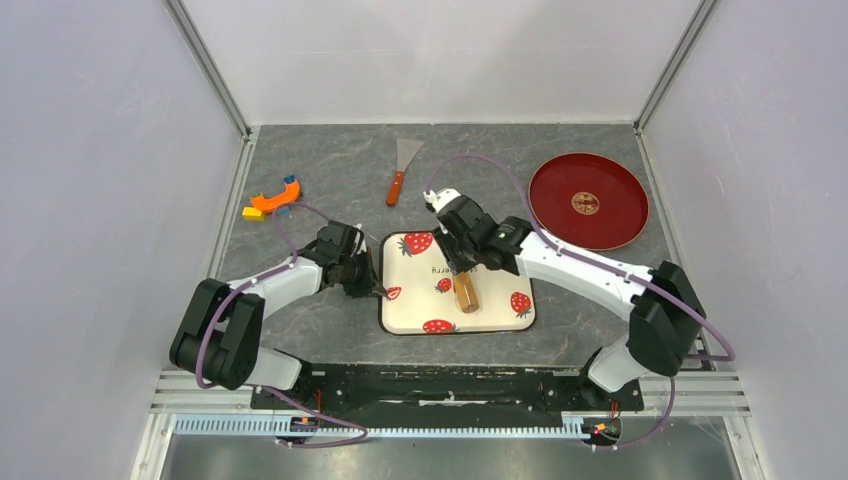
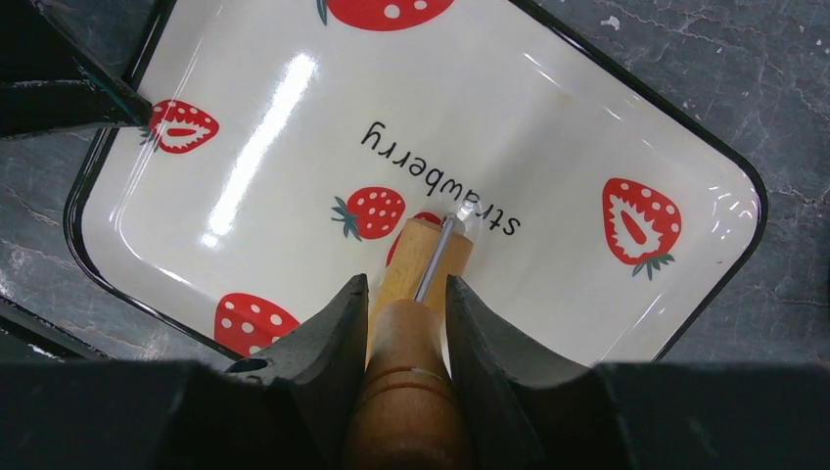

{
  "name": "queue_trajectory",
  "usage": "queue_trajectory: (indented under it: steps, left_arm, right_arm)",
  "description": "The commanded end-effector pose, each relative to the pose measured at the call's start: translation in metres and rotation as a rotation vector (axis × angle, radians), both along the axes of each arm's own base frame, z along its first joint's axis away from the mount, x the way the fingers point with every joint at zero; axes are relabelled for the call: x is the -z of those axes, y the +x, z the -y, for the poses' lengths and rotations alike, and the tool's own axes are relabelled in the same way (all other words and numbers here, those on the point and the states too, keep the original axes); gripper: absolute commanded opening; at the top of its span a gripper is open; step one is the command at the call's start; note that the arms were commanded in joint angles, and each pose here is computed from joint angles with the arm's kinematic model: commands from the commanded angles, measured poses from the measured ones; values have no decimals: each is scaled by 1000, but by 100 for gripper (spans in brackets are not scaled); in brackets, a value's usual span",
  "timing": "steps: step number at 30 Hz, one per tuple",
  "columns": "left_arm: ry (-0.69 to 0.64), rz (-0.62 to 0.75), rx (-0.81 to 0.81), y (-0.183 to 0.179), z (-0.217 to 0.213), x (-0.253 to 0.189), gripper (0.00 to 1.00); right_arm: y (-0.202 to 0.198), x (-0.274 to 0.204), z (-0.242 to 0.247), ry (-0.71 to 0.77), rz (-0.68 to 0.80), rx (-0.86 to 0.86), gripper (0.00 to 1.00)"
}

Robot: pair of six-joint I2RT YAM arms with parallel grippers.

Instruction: Roll out the dumpling wrappers from the dough

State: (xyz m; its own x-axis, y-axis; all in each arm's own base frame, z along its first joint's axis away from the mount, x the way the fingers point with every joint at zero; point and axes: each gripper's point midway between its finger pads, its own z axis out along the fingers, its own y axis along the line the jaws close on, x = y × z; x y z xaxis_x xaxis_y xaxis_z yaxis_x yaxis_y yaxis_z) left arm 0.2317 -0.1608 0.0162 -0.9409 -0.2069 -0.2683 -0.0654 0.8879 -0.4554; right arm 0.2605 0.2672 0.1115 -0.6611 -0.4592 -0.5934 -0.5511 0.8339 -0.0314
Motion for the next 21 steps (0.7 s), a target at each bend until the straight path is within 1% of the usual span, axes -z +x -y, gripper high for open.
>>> queue_trajectory:
  steps: [1, 11, 16, 19, 21]
  left_arm:
    - [164, -18, -21, -3, -30, 18, 2]
    - [163, -19, -16, -3, -29, 18, 2]
    - [161, -10, 3, -2, -29, 16, 2]
    - [159, 5, 10, 1, -28, 13, 2]
    - [165, 14, 13, 3, -29, 10, 2]
  right_arm:
    - [-69, 52, 102, -502, -354, -3, 0]
    - [-31, -5, 67, -390, -215, 7, 0]
    - [-9, -46, 39, -246, -113, 5, 0]
    - [-3, -64, 22, -135, -79, -4, 0]
    - [-1, -71, 17, -89, -67, -1, 0]
